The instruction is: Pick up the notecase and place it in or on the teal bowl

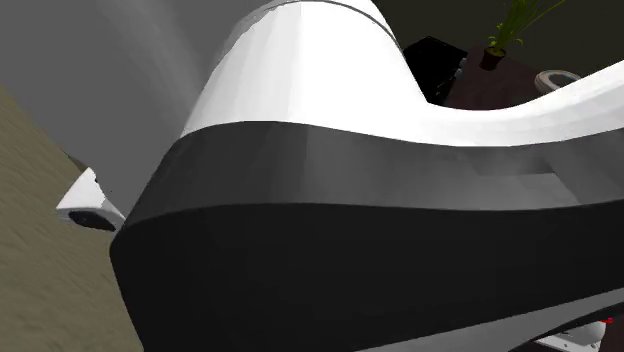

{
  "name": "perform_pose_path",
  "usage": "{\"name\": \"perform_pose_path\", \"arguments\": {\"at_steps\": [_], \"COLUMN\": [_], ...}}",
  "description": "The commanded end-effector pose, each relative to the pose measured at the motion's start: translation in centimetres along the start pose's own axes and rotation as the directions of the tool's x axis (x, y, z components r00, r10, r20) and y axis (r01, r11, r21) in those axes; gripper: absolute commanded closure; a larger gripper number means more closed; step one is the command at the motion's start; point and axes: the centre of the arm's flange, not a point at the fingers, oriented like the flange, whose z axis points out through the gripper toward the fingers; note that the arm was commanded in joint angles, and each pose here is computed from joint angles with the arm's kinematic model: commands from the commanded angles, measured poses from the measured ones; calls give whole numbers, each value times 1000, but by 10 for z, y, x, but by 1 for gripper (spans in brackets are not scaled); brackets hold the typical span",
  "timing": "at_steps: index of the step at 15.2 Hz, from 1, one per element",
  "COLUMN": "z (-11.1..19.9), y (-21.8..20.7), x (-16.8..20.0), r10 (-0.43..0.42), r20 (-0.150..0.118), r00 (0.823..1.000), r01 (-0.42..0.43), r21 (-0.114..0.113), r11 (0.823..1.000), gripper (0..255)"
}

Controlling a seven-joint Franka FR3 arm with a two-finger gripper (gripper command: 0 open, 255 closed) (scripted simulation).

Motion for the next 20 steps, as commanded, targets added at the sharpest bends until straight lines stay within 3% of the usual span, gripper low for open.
{"name": "perform_pose_path", "arguments": {"at_steps": [1,3,20], "z": [-2,-2,86], "y": [-26,-50,-47], "x": [9,20,14], "r10": [1,1,1], "r20": [0,0,0], "r00": [1000,1000,1000], "r01": [-1,-1,-1], "r21": [-1,-1,-1], "r11": [1000,1000,1000], "gripper": [255,255,255]}}
